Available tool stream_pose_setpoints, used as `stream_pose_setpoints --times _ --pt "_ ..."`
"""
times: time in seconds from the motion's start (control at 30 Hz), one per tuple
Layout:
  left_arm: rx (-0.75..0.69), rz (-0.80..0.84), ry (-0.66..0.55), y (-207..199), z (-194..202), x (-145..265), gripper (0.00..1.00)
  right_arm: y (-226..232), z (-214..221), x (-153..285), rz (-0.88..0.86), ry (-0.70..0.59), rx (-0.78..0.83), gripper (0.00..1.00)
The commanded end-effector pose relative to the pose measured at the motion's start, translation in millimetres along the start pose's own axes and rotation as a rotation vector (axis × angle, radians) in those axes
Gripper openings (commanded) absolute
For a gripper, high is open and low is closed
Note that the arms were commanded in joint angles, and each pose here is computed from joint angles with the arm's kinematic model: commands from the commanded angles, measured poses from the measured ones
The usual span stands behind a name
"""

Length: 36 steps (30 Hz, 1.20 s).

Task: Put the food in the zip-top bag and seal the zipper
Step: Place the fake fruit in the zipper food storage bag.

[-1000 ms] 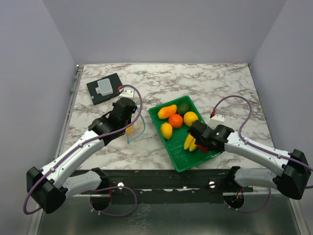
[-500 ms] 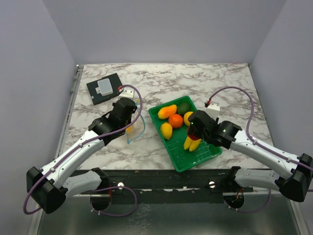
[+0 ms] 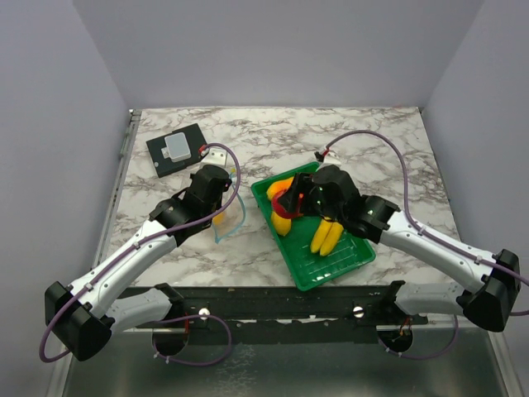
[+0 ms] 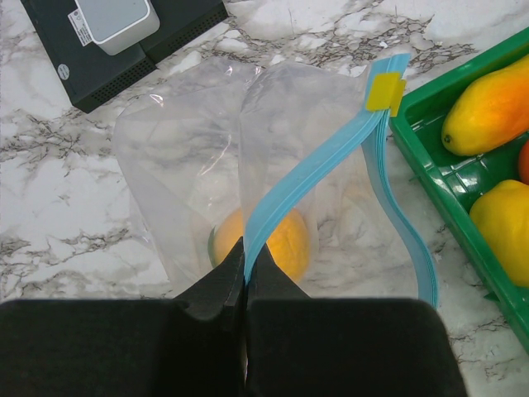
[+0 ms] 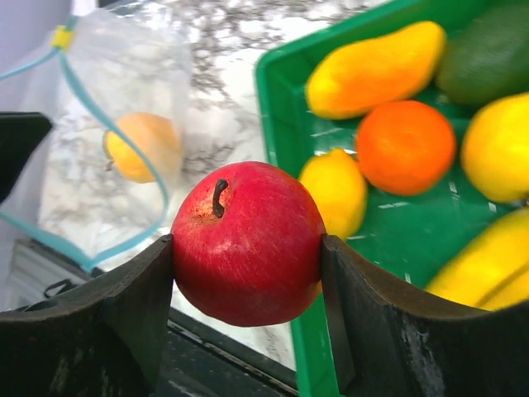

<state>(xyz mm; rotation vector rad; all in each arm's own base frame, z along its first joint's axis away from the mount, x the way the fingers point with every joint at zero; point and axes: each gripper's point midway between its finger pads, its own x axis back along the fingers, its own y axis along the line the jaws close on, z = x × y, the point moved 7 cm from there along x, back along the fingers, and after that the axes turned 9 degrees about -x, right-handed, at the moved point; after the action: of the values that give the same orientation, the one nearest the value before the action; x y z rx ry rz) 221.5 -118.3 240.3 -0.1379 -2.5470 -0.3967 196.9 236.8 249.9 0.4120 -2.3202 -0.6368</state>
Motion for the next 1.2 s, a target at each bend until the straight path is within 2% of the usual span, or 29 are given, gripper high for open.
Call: stream_pose_setpoints --times 0.0,0.57,1.17 --pt "-0.006 0.027 0.0 -4.2 2.2 -0.9 0.0 39.6 -13.8 -5.2 -0.205 0.002 0.0 0.32" --pt "-0.004 0.027 0.0 -4.2 2.2 -1.0 0.0 103.5 -4.3 -40.4 -0.446 0.102 0.0 0.32" --pt "0.0 0.031 -0.002 -4.2 1.0 -0.5 0.0 110.3 38.6 -90.8 -0.392 0.202 0.009 0.34"
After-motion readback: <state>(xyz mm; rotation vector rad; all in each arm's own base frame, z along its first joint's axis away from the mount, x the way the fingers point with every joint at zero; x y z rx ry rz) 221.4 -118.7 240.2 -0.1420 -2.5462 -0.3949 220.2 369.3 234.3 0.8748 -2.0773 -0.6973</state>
